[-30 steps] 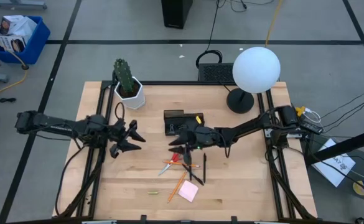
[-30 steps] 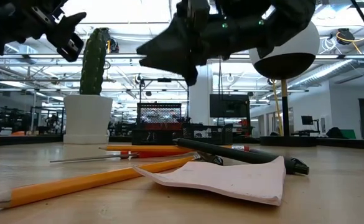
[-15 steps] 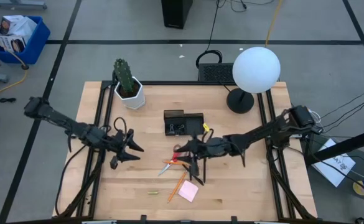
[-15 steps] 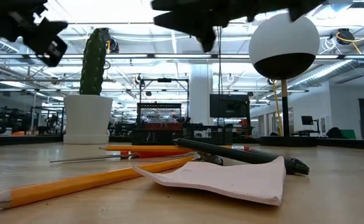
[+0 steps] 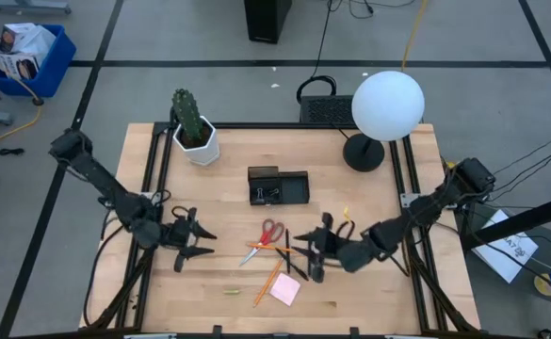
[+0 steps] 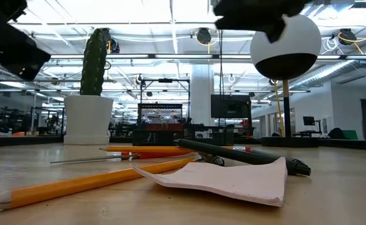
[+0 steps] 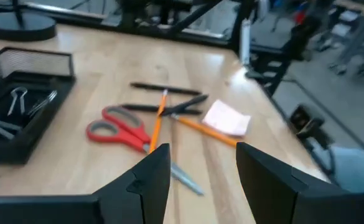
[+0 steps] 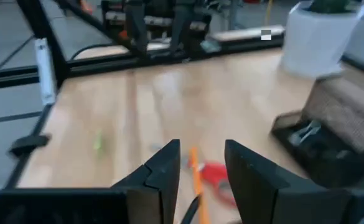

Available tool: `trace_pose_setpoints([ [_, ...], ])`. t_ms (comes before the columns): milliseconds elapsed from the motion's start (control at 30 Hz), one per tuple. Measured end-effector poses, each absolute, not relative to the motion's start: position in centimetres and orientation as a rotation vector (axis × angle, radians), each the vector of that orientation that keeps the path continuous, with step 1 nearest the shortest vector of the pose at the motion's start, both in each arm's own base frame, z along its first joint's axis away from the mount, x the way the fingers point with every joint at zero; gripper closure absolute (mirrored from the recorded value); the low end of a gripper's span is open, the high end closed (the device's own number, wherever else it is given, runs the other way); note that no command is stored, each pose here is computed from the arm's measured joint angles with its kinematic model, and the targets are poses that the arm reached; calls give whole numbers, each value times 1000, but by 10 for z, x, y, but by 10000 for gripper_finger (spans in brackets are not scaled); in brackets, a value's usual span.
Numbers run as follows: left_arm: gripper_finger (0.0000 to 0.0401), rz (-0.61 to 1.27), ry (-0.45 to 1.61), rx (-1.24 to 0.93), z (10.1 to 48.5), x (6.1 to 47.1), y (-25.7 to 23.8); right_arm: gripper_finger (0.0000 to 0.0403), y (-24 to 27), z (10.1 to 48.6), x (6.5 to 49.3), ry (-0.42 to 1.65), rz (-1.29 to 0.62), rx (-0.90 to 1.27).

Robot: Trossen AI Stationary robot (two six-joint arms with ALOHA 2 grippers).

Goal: Pick and place office supplies into organizer
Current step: Put the green eraser into the bottom left of the desk organizer

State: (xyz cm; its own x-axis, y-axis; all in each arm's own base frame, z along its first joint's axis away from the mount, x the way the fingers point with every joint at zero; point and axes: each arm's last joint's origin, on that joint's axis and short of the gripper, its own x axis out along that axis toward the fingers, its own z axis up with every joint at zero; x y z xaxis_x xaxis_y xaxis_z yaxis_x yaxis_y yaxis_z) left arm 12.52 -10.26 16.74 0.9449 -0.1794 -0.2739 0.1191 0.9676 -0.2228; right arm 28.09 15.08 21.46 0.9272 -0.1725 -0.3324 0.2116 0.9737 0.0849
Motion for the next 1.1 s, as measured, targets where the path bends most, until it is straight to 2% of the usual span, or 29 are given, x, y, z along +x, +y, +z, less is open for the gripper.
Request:
trace_pose_setpoints([
  [100, 215, -160, 328, -199, 166, 126, -118, 284, 155, 203, 271, 340, -182, 158],
  [500, 215, -219, 498, 8, 156, 150, -181, 284, 147, 178, 247, 155, -114, 271],
  [733, 215, -114, 553, -88, 142, 169, -191, 284, 146, 178, 247, 154, -110, 227],
  [1100, 215, -162, 624, -98, 127, 186, -228, 284, 146, 181, 247, 127, -104, 203],
])
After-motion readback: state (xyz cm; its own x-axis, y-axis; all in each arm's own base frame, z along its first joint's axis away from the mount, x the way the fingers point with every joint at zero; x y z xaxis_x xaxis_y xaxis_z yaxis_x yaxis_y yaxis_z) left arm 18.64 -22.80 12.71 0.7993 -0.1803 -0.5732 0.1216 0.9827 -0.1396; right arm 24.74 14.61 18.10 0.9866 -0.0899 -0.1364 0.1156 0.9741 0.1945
